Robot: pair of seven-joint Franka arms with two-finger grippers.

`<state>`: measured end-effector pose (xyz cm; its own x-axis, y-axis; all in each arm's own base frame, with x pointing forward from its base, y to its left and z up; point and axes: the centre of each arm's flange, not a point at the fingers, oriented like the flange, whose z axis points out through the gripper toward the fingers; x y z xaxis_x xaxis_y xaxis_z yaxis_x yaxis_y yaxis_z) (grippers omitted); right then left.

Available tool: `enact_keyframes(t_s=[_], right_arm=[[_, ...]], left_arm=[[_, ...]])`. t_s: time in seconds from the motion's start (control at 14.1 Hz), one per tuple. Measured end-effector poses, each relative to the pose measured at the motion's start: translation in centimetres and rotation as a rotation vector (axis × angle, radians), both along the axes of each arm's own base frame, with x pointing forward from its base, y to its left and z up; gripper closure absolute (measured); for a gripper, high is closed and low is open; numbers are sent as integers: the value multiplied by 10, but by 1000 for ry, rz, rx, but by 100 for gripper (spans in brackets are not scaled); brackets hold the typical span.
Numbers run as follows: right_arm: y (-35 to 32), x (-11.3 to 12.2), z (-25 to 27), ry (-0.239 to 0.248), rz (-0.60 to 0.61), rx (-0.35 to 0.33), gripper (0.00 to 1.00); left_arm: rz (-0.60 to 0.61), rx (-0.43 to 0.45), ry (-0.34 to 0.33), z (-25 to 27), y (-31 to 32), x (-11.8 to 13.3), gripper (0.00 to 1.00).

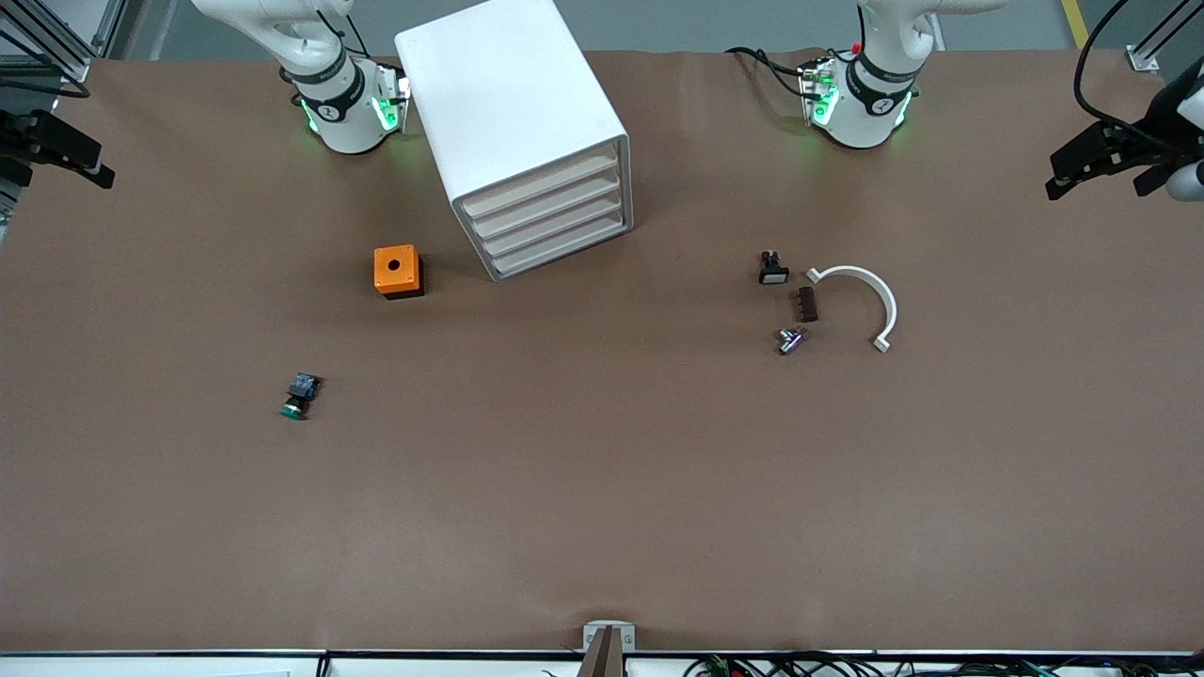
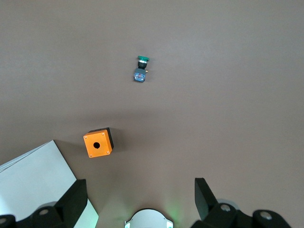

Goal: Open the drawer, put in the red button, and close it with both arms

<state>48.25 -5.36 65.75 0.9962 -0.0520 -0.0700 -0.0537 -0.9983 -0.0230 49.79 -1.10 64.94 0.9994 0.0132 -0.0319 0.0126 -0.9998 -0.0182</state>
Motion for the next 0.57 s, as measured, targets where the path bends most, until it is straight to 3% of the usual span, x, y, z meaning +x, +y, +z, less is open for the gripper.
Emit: enact_keyframes(t_s=[0.57], right_arm=[[0,0,0,-3,0,0,0]], left_arm=[[-9,1,3,-1,-5,0,0]])
